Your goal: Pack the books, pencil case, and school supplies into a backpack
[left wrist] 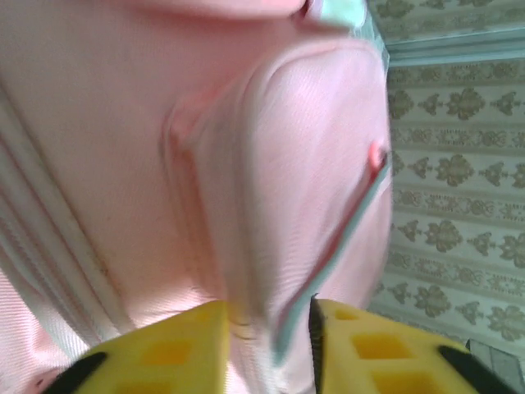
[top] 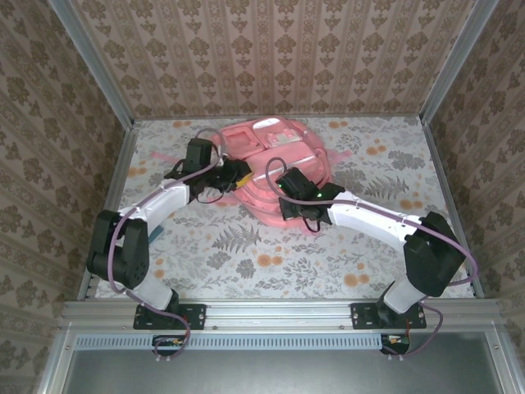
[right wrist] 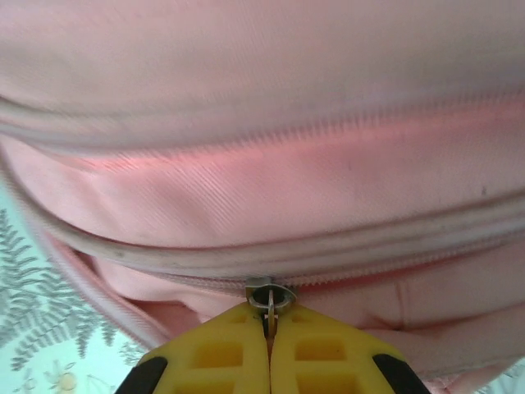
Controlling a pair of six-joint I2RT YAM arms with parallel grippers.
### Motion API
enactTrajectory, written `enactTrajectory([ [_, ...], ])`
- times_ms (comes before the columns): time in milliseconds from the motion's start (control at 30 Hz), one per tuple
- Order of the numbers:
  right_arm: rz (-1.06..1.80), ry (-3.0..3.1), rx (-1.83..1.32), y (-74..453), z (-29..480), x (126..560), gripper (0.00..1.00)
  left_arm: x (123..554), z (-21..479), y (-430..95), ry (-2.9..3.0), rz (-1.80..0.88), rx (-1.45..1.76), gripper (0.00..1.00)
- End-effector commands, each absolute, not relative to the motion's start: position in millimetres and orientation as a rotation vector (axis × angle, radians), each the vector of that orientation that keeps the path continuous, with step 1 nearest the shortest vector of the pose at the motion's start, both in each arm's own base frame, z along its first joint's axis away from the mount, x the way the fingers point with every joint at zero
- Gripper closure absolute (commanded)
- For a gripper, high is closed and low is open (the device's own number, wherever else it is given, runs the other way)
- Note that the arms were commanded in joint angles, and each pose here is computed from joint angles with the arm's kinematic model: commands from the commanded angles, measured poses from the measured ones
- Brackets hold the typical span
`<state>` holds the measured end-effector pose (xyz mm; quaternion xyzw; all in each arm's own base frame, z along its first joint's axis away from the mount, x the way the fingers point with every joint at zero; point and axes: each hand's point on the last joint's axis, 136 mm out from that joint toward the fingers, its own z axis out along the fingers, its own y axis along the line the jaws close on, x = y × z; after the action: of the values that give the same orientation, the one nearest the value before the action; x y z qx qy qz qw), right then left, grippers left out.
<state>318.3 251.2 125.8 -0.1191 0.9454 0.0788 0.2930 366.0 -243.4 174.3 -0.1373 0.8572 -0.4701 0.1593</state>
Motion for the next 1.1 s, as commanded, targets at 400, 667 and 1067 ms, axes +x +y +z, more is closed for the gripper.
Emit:
enactTrajectory([
  [400,0.853,2.409,-0.493,402,151,324,1.00,318,148,-186,2.389,-1.274,-0.696,0.44],
  [667,0.881,2.415,-0.494,408,148,324,1.00,323,134,-191,2.393,-1.309,-0.773,0.55],
  [1067,0.807,2.428,-0.506,400,144,320,1.00,325,112,-195,2.411,-1.313,-0.858,0.65],
])
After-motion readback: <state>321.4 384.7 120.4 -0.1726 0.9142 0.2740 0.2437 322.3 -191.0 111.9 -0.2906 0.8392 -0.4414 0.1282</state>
